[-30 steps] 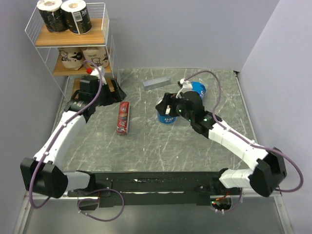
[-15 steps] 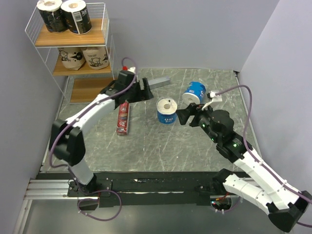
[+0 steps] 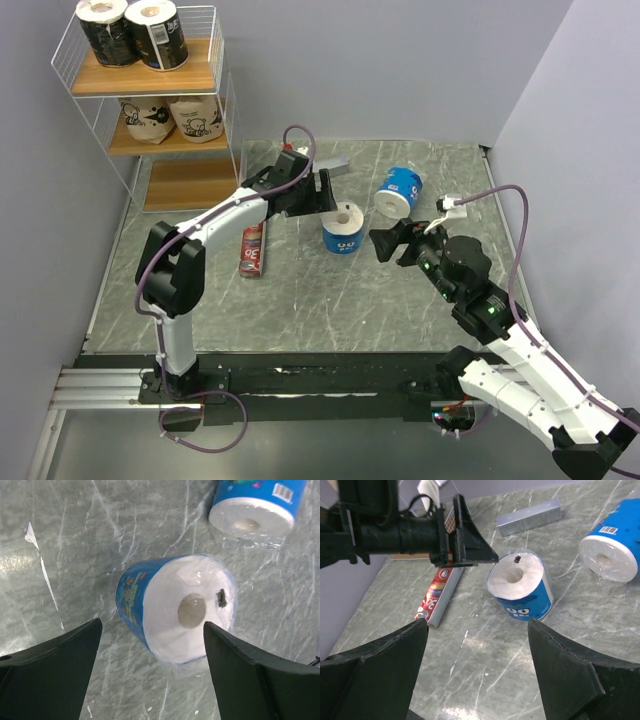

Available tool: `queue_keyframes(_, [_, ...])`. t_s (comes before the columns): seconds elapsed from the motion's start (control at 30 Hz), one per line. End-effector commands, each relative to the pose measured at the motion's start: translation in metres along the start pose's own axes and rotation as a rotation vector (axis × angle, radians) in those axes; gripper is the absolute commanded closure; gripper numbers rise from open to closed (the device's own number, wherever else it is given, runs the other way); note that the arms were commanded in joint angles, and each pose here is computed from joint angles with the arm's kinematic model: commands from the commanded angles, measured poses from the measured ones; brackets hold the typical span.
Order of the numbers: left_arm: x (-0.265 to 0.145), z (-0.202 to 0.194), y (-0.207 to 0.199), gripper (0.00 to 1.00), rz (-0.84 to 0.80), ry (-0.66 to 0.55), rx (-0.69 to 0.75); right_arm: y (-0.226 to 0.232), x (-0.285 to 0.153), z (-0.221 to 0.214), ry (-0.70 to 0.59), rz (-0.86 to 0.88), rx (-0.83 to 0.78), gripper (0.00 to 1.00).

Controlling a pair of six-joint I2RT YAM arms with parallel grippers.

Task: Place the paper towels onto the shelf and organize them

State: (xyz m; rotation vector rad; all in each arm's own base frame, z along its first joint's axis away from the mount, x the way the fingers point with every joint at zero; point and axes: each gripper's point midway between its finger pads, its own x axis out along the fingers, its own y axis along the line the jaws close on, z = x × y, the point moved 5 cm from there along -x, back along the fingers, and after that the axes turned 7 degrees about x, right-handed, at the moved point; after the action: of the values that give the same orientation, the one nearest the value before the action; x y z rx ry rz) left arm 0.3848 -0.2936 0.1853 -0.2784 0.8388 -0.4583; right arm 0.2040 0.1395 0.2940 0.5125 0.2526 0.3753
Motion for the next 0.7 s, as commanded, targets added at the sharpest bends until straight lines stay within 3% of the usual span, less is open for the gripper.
queue_keyframes(0.0, [0.007,0.008,-0.007,0.12,0.01,-0.023,-0.013,0.001,-0.003,0.012,-0.06,0.008,-0.008,0.12])
queue_keyframes(0.67, [0.041,-0.013,-0.01,0.15,-0.05,0.035,0.011,-0.003,0.001,0.007,-0.052,-0.005,-0.002,0.12])
